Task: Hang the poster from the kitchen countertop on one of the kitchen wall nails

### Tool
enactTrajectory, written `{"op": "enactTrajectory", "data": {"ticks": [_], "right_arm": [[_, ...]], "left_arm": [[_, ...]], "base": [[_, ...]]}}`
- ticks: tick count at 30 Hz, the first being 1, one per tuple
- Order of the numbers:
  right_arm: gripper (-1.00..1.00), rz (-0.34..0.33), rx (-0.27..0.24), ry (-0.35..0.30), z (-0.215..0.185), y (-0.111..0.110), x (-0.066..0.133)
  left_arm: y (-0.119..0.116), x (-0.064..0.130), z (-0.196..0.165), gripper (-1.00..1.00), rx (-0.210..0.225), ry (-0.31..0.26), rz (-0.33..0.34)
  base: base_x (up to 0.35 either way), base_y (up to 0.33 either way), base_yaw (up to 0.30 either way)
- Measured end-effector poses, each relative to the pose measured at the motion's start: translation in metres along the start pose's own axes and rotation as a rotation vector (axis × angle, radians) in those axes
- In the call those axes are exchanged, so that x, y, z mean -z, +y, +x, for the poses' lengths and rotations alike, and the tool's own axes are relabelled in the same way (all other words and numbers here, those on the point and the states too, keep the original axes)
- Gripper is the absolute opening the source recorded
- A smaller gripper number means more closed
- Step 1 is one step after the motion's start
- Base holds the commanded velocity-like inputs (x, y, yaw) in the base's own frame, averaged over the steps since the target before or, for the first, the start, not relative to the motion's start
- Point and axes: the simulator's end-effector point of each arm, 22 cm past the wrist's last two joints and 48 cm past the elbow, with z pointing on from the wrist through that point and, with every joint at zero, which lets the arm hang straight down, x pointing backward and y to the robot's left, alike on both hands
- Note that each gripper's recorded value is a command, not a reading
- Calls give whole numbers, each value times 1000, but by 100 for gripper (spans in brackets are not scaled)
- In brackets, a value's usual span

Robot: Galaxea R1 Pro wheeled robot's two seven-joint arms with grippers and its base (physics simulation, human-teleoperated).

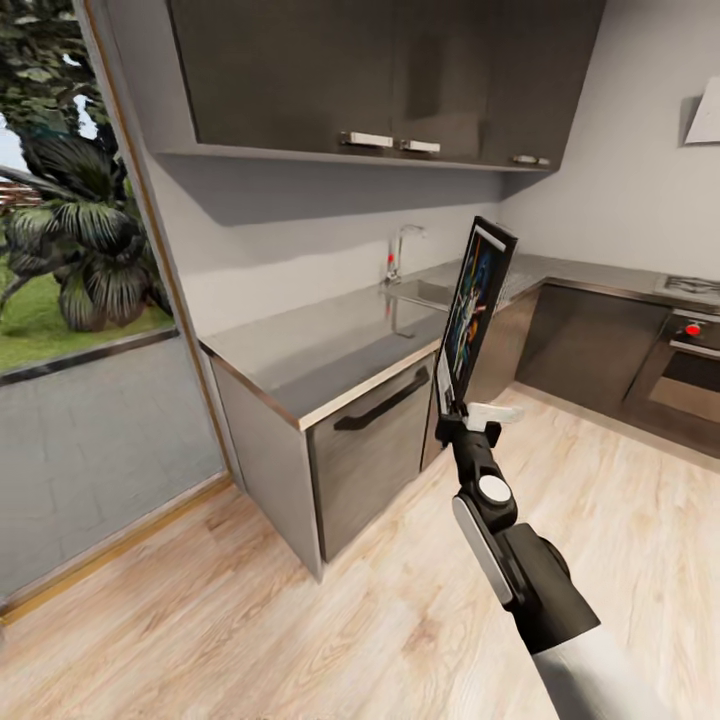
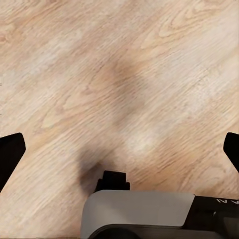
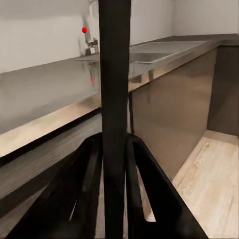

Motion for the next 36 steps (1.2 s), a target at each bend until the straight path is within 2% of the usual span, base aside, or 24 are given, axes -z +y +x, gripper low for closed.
{"op": "enactTrajectory", "data": {"ticks": [6,7,13,17,22,25,29,32,36], "right_arm": [[-100,-85,29,-1,9,-1,18],[-100,-125,54,12,19,-5,25],[-100,-223,108,66,55,-16,46],[-100,-286,78,81,73,-44,70],[-100,-359,46,74,73,-76,82],[-100,-451,23,64,66,-93,94],[-100,-543,11,57,62,-95,108],[-100,-573,8,56,61,-95,112],[-100,-597,-3,72,68,-96,118]], "left_arm": [[0,0,-2,100,0,-4,0],[-1,0,-2,100,0,-4,1],[-1,0,-2,100,1,-5,1],[0,0,-2,100,0,-5,1],[0,0,-2,100,0,-4,1],[0,0,-2,100,-1,-4,1],[0,0,-2,100,-2,-4,1],[-1,0,-2,100,-2,-5,2],[-1,0,-8,100,-2,-34,3]], "base": [[-150,-40,230],[-270,-63,97],[-267,-60,38],[-71,-13,5],[-147,-4,1],[-274,-1,0],[-308,0,0],[-279,0,0],[-84,0,0]]}}
